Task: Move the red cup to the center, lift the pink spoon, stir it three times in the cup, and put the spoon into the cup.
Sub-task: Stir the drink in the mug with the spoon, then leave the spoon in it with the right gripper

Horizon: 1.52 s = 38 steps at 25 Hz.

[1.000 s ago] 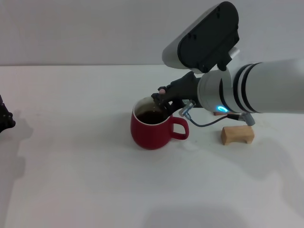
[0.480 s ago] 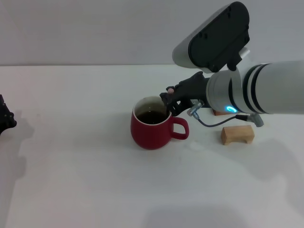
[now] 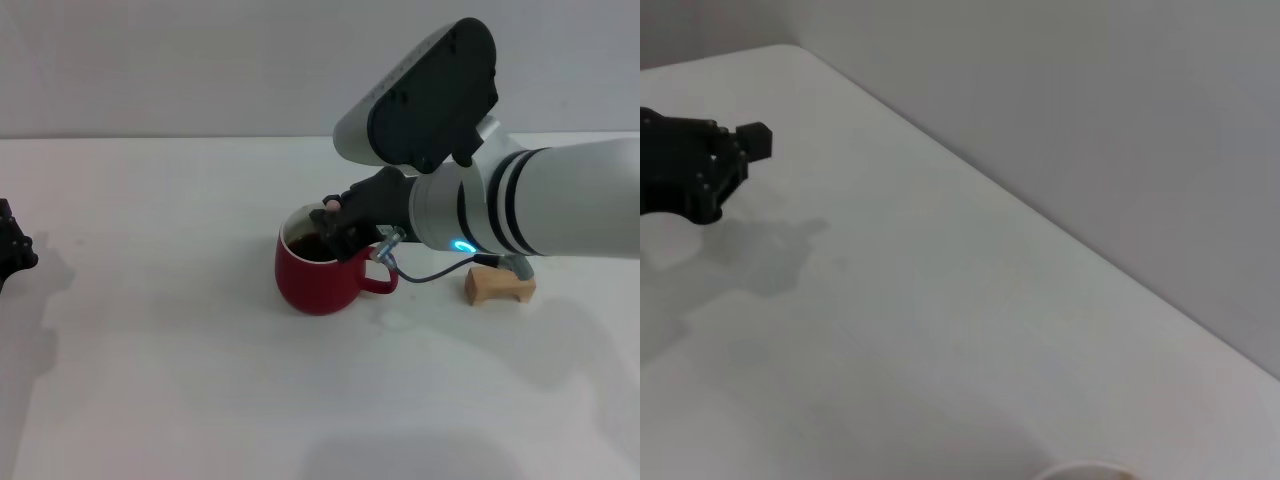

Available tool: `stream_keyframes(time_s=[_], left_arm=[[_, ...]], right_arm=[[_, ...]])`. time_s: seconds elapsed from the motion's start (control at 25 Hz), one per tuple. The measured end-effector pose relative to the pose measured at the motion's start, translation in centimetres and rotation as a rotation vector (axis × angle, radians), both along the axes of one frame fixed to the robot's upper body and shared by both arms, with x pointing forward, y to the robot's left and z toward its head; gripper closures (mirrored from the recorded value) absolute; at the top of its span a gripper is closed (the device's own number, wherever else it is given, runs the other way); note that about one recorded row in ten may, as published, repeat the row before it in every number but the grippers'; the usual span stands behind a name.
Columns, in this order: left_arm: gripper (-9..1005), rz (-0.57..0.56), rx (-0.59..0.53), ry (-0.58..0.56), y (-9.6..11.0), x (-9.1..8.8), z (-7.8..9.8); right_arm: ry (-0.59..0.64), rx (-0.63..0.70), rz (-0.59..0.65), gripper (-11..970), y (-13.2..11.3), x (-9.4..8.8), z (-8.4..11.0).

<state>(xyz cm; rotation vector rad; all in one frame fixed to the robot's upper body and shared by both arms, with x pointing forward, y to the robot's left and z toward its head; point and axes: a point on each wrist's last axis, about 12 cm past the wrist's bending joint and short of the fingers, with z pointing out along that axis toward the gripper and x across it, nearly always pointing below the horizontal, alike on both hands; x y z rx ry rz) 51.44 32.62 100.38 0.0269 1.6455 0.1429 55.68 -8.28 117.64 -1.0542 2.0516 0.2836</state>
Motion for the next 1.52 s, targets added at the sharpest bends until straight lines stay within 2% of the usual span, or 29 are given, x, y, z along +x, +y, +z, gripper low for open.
stream_keyframes(time_s=[0.4, 0.68, 0.92, 1.28, 1.52], left_arm=[[998, -0.006, 0.001, -0.002, -0.1, 0.2, 0.1], [998, -0.007, 0.000, -0.001, -0.2, 0.2, 0.0], [998, -0.006, 0.000, 0.004, -0.2, 0.2, 0.0], [998, -0.010, 0.001, 0.008, -0.3, 0.1, -0.1], [998, -0.011, -0.002, 0.008, -0.3, 0.1, -0.1]], right_arm=[[-0.020, 0.000, -0.016, 825, 0.1, 1.4, -0.2], [-0.028, -0.003, -0.050, 825, -1.0, 2.2, -0.1], [-0.014, -0.005, -0.059, 825, -1.5, 1.8, -0.4], [0.004, 0.003, 0.012, 824, 0.3, 0.3, -0.7], [-0.003, 0.018, 0.026, 824, 1.0, 0.6, -0.5]])
